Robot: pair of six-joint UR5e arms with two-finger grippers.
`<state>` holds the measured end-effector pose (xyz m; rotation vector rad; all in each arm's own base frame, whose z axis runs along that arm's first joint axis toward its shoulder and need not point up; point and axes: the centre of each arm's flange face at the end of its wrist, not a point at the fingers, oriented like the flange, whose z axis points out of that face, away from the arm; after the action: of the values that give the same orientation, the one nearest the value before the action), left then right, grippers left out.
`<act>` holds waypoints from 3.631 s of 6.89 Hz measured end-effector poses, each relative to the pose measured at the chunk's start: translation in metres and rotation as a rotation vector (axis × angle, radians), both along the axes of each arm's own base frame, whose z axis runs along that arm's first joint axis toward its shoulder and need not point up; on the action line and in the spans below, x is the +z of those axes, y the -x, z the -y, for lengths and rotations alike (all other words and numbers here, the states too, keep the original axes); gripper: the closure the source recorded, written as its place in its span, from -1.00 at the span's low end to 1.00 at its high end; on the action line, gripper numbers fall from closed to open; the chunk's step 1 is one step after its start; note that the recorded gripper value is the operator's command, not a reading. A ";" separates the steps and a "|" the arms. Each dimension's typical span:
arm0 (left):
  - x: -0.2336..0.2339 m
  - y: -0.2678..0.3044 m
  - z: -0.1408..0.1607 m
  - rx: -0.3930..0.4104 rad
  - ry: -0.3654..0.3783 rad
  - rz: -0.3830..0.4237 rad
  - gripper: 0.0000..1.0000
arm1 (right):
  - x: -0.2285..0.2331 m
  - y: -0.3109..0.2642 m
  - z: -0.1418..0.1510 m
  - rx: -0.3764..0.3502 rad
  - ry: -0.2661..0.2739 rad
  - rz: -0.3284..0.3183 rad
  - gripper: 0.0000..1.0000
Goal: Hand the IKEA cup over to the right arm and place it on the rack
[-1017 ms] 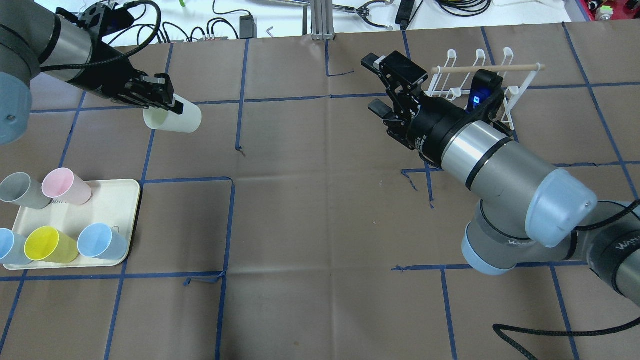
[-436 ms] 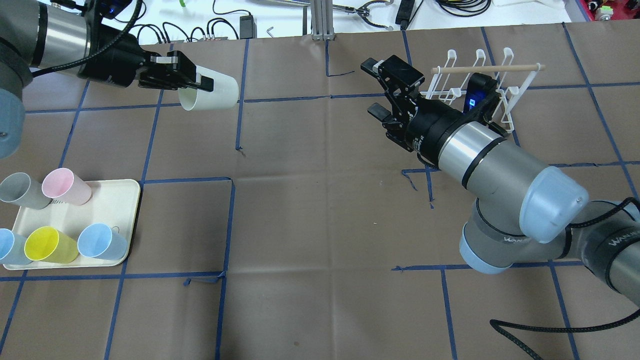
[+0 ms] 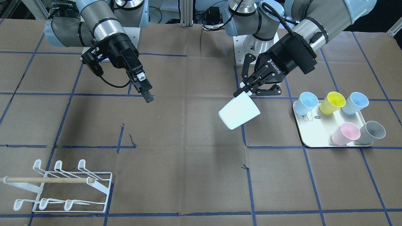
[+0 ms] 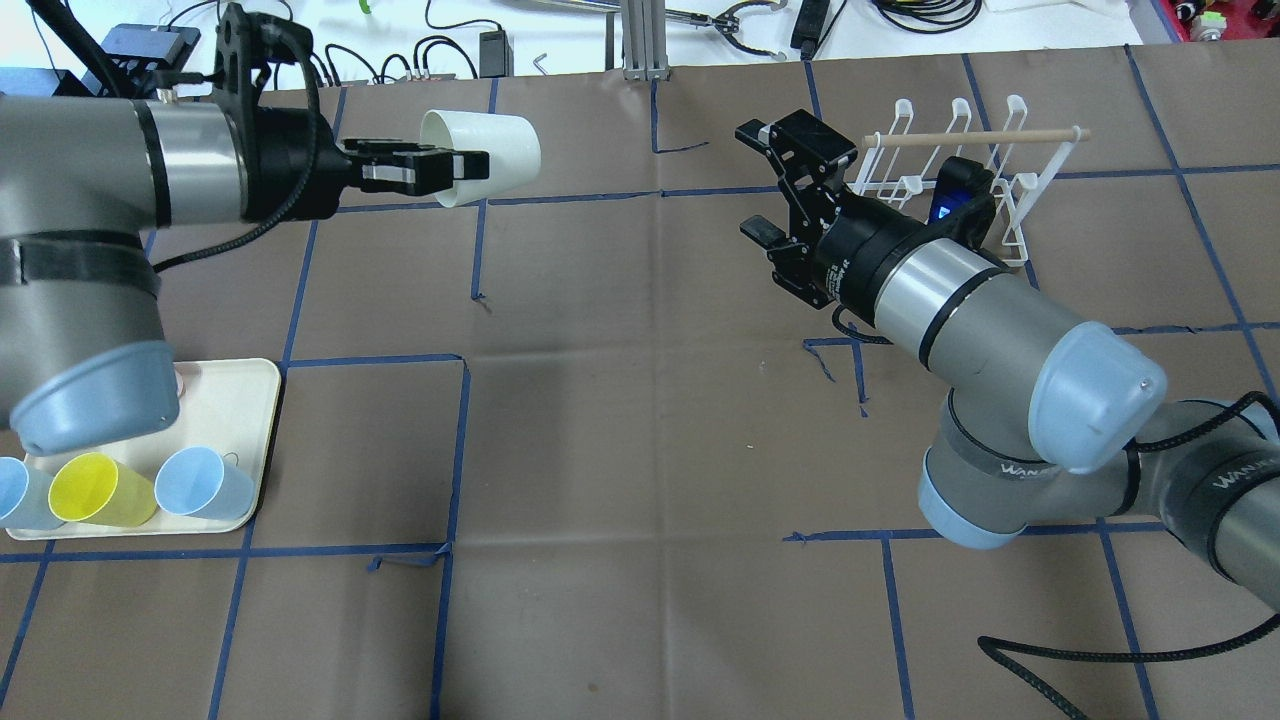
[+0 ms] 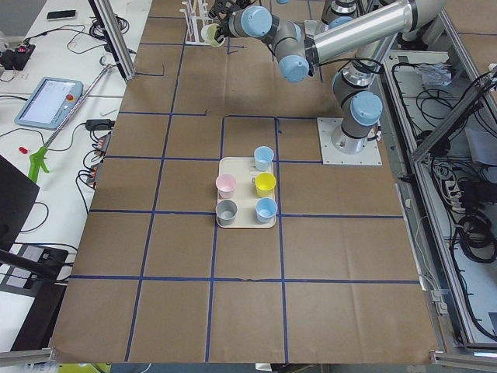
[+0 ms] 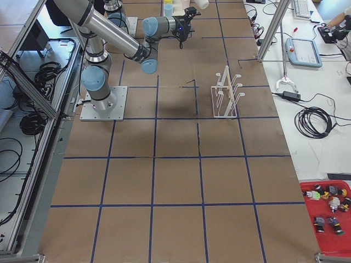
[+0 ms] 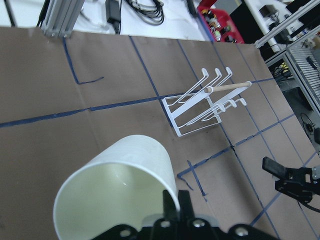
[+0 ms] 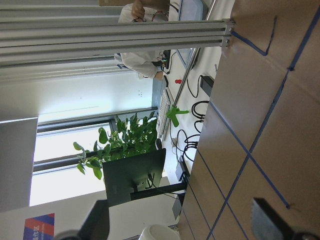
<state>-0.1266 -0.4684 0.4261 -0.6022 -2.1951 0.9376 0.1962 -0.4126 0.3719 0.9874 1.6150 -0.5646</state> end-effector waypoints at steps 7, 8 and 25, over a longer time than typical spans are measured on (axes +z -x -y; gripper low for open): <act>-0.043 0.071 -0.076 -0.123 0.249 0.007 1.00 | 0.007 -0.031 0.017 0.030 -0.216 0.070 -0.99; -0.045 0.081 -0.081 -0.137 0.241 -0.002 1.00 | 0.007 -0.035 0.019 0.039 -0.237 0.064 -0.99; -0.042 0.090 -0.089 -0.137 0.226 -0.017 1.00 | 0.032 -0.076 -0.011 0.047 -0.470 -0.028 -0.97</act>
<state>-0.2161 -0.3798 0.3840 -0.8357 -2.0188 1.1210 0.2718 -0.4014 0.4043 1.2817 1.8335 -0.1648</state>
